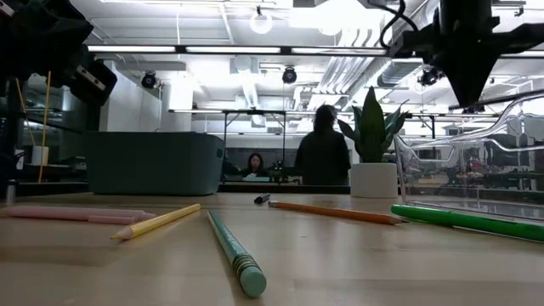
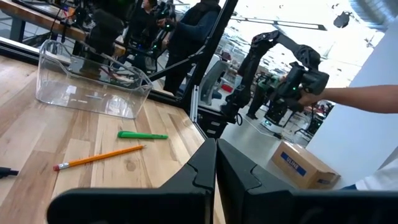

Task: Sort pens & pencils
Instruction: Put the blue pencil into the transparent bin, then put the orange pencil into the transparent bin

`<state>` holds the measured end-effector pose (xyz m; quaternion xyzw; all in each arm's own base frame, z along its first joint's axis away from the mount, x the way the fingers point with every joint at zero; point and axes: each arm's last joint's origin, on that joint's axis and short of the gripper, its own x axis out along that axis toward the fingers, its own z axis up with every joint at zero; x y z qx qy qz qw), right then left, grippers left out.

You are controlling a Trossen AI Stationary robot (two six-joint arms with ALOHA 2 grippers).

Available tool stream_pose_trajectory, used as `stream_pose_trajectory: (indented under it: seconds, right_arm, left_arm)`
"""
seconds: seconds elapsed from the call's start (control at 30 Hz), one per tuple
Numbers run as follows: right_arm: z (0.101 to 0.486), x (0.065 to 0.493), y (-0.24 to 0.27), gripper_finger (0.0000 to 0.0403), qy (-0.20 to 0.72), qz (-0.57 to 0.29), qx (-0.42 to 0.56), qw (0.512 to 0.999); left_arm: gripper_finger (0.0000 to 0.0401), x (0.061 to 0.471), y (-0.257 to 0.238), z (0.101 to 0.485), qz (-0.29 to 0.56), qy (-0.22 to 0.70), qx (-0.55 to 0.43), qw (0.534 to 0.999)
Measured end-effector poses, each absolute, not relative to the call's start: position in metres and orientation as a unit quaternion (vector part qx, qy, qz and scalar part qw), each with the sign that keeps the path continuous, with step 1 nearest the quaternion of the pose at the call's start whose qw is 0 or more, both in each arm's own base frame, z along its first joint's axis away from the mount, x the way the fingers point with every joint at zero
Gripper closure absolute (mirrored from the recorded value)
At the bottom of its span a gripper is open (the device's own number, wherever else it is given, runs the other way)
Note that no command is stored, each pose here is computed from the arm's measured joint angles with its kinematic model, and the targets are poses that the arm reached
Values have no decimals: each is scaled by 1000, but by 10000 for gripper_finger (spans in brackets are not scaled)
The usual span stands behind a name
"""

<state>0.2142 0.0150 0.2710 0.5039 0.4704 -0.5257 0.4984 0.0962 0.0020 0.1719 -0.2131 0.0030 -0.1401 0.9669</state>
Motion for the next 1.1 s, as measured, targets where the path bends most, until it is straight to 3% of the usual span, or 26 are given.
stream_pose_trajectory:
  seconds: [0.23,0.53,0.73,1.1]
  right_arm:
    - [265,213,6,389,473,-531,501,493]
    - [265,213,0,300,483,-526,492,498]
    - [265,214,1,282,480,-521,494,505]
    - [270,265,12,286,365,-378,533,663]
  left_arm:
    - [400,96,2,172,-140,3,-213,967]
    - [400,96,2,172,-140,3,-213,967]
    - [400,96,2,172,-140,3,-213,967]
    - [400,96,2,172,-140,3,-214,967]
